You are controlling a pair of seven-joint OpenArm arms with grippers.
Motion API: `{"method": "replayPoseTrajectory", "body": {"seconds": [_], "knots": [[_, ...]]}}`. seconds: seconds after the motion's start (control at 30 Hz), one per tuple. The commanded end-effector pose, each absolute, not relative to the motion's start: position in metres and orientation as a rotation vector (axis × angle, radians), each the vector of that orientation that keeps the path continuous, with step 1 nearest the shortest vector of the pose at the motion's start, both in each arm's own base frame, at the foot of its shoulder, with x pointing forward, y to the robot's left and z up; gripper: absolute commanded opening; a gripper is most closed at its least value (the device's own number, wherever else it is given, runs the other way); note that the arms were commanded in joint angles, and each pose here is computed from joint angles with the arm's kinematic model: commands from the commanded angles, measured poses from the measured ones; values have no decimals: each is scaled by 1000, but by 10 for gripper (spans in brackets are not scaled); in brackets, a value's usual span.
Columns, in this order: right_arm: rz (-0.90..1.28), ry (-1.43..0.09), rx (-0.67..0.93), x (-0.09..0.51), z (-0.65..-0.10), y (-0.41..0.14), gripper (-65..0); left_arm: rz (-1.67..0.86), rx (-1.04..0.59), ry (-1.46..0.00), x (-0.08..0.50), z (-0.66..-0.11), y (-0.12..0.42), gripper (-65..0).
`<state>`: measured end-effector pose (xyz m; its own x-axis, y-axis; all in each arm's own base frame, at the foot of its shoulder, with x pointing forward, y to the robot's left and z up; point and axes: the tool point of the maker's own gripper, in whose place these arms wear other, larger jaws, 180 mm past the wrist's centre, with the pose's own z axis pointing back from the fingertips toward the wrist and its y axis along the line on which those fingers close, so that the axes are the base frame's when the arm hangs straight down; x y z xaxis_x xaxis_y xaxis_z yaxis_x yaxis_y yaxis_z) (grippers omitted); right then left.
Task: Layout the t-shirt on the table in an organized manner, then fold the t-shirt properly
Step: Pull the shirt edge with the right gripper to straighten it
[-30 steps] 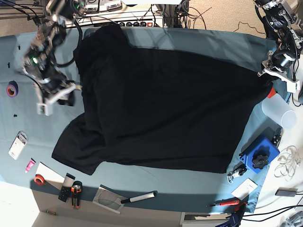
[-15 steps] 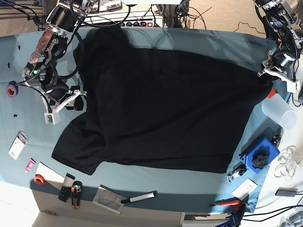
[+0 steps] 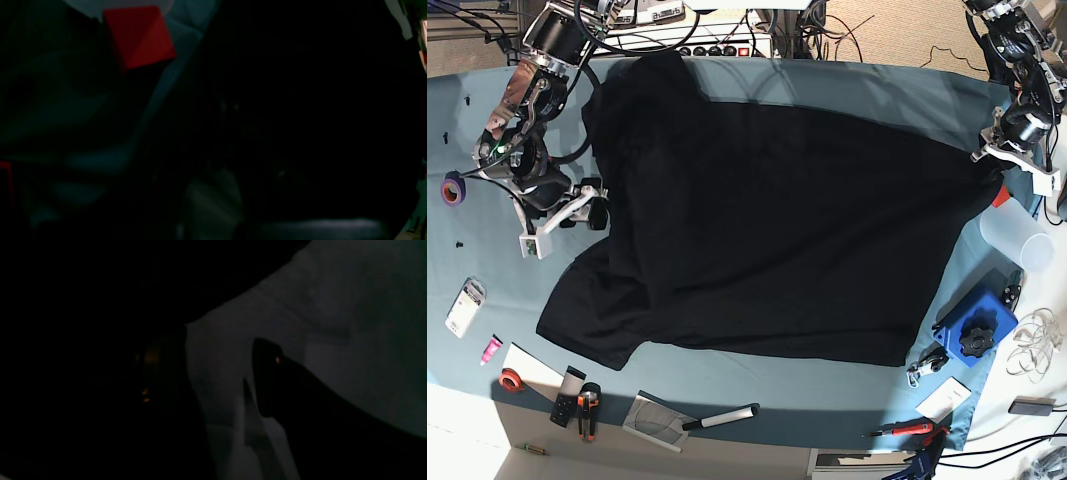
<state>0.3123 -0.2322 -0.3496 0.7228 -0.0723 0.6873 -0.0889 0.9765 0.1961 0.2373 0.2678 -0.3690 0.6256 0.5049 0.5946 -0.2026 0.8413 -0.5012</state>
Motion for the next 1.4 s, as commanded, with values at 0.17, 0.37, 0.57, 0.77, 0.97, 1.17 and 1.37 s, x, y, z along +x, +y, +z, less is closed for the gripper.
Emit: {"method": "replayPoseTrajectory", "body": {"seconds": [0.17,0.37,0.57,0.77,0.97,1.17,1.37], "knots": [[16,-781,303,315,-355,-223,-302,408,-406,-849,245,-356,273,-650],[97,-678,385,306,-388,-193,-302,411,-405,-857,246,-355,274,-650],[146,-664,481,307,-381,-163,-484,412,-403,-864,246,-355,274,-650],[170,-684,398,303,-357,-183,-650,412,-403,-864,246,-355,274,-650],[150,-875,166,292,-281,-234,-650,415,-401,-875,247,-353,275,-650],[106,-1022,29,255,-228,-264,-650,418,-399,-889,249,-352,277,-650],[80,-976,70,209,-239,-271,-650,420,-398,-897,250,-351,277,-650]]}}
